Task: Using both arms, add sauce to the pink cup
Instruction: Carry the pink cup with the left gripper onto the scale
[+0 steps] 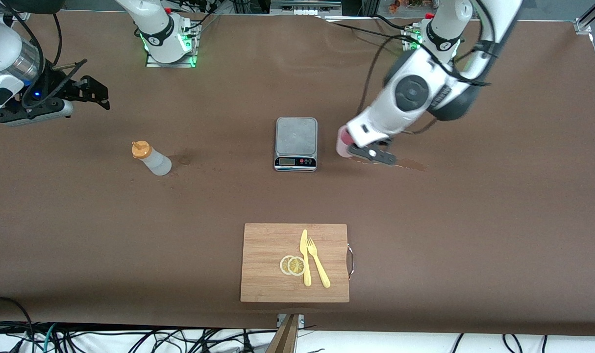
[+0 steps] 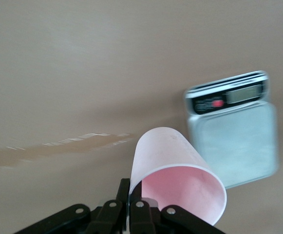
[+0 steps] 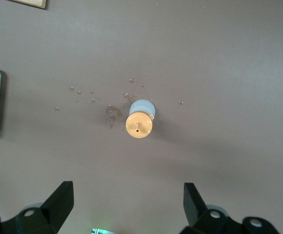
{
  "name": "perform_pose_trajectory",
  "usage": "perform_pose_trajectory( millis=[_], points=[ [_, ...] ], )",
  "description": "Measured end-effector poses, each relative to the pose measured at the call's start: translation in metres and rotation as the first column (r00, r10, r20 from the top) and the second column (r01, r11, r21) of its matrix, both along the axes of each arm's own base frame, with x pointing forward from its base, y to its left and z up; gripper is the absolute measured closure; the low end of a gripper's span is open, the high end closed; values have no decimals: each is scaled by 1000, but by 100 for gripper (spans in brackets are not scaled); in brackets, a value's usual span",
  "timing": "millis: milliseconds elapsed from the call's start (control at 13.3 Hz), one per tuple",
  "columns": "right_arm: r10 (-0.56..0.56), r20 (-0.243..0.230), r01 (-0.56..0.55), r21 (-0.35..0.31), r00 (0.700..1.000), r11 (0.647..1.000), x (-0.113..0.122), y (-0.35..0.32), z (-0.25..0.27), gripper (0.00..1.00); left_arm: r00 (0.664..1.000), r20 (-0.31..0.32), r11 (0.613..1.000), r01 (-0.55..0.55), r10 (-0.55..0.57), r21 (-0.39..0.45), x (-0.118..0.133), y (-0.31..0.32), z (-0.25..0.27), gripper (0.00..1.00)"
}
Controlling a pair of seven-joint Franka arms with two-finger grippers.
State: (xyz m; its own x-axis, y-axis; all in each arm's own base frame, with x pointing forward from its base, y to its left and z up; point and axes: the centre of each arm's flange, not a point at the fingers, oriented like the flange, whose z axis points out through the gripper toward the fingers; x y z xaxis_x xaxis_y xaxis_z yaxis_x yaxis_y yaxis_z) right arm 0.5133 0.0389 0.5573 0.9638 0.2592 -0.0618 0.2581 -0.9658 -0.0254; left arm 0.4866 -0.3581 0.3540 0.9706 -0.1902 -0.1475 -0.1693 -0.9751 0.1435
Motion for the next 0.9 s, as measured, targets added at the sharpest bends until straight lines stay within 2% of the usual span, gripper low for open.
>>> perform_pose_trajectory(
  millis=[300,676,901],
  points=[
    [29,3,-29,2,1000,1000,-1,0,2,0,989,-23,988,-148,147,-40,-33,-80,-23,97],
    [99,-4,-99,8,995,995,-2,-7,-2,0,983,-85,985,-168,165,-33,-39,-90,-66,97],
    [133,-5,-133,17,991,991,-2,-16,-3,0,981,-100,985,-168,164,-29,-40,-91,-76,97]
  ],
)
